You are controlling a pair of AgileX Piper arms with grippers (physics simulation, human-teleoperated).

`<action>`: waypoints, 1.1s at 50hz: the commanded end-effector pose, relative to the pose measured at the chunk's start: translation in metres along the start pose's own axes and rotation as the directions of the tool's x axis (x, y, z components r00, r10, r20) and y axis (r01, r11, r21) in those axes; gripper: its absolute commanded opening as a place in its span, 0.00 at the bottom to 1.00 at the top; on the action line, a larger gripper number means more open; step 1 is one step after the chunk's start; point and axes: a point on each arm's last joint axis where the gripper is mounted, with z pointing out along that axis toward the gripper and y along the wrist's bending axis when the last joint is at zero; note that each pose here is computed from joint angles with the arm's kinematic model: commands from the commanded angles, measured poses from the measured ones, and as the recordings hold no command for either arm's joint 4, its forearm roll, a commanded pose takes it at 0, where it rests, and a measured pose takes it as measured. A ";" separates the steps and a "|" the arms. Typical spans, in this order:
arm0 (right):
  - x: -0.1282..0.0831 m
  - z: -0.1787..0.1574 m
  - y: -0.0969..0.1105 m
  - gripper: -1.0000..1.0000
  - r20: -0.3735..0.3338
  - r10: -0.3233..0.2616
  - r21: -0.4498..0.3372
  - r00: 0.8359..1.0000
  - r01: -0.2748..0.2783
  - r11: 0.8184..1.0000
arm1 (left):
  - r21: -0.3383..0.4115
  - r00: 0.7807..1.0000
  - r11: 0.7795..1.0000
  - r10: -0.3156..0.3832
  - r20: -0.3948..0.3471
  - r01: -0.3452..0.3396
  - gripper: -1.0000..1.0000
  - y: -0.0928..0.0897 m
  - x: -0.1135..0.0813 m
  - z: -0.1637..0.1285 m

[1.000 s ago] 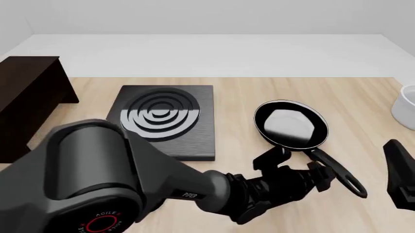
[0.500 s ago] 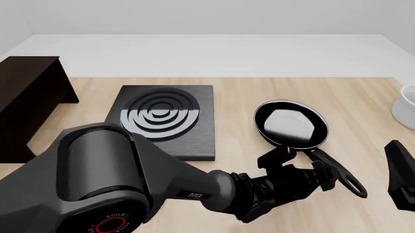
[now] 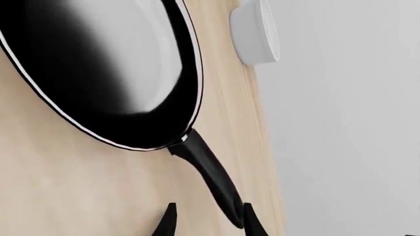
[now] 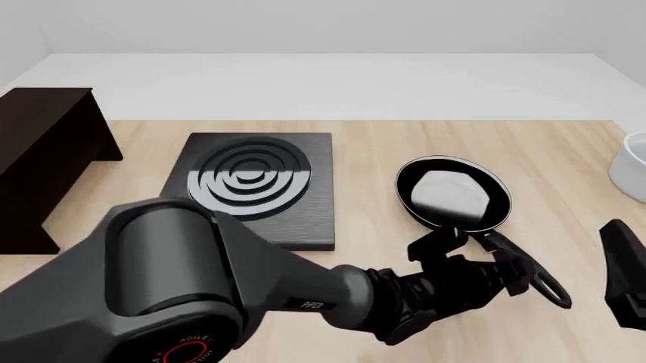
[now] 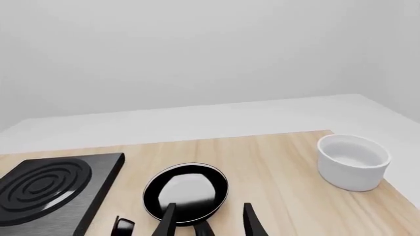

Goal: Put the frying pan on top of the cabinet.

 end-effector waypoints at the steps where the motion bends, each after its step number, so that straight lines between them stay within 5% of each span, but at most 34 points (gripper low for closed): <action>1: 0.000 0.000 0.000 1.00 0.001 0.003 0.004 1.000 -0.003 1.000 | -0.033 0.995 0.994 -0.101 -0.016 0.100 1.00 0.016 0.010 0.008; 55: 0.000 0.000 -0.002 1.00 0.006 0.027 0.030 1.000 -0.027 0.999 | -0.070 0.992 0.990 -0.124 -0.006 0.124 1.00 0.035 0.007 0.038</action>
